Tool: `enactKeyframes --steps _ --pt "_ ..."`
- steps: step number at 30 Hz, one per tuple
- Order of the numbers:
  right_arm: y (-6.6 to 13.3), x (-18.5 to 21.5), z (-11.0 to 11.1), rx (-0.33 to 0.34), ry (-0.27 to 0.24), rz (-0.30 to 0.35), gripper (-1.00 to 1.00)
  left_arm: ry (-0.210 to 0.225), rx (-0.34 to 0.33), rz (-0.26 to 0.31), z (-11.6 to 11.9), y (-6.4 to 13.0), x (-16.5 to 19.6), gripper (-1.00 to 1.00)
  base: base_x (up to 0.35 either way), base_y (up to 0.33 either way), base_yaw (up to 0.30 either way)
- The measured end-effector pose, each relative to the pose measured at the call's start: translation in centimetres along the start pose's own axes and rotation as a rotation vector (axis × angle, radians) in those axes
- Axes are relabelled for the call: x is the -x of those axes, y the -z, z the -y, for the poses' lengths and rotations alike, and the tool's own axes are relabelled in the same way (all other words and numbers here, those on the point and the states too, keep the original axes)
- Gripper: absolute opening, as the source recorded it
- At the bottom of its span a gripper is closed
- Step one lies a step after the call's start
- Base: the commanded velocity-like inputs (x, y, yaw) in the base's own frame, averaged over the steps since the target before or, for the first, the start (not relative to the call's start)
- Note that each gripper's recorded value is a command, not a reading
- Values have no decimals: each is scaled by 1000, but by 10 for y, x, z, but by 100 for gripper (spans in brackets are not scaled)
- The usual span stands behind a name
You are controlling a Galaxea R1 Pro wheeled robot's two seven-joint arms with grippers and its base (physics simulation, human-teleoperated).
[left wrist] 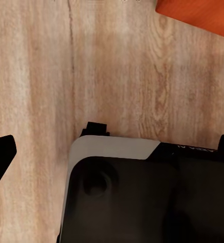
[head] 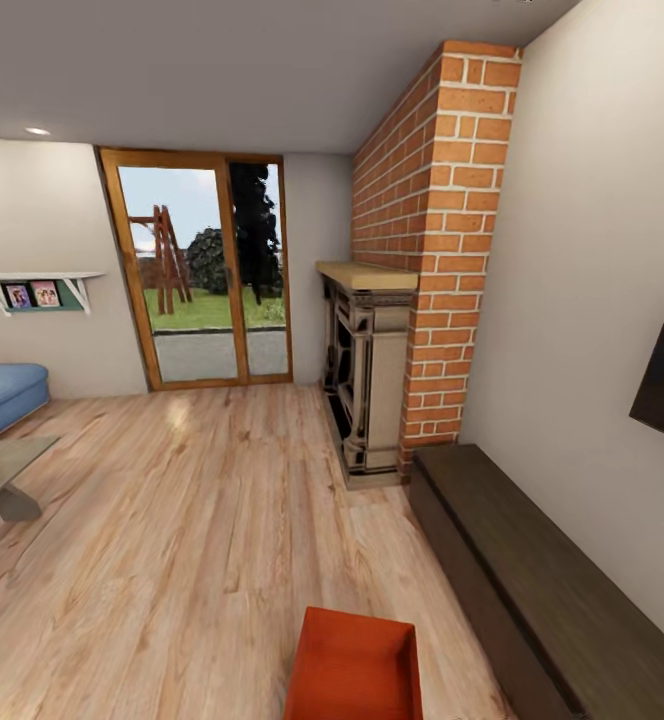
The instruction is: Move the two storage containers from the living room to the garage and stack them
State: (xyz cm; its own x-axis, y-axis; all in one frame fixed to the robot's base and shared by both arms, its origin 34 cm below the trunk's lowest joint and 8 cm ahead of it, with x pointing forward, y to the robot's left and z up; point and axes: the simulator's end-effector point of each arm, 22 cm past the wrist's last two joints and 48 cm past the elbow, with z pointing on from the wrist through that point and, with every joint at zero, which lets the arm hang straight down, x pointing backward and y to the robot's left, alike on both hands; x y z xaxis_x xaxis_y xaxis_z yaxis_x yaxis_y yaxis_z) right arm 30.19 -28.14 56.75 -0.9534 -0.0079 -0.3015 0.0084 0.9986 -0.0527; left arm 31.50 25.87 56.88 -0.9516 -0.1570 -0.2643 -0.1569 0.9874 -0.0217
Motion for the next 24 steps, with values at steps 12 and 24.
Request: enactKeyframes --steps 12,24 --pt "0 0 1 -1 0 1 100 1 1 0 -1 0 0 100 0 0 -248" --pt "0 0 2 -2 3 -1 100 1 1 0 -1 0 0 100 0 0 -42"
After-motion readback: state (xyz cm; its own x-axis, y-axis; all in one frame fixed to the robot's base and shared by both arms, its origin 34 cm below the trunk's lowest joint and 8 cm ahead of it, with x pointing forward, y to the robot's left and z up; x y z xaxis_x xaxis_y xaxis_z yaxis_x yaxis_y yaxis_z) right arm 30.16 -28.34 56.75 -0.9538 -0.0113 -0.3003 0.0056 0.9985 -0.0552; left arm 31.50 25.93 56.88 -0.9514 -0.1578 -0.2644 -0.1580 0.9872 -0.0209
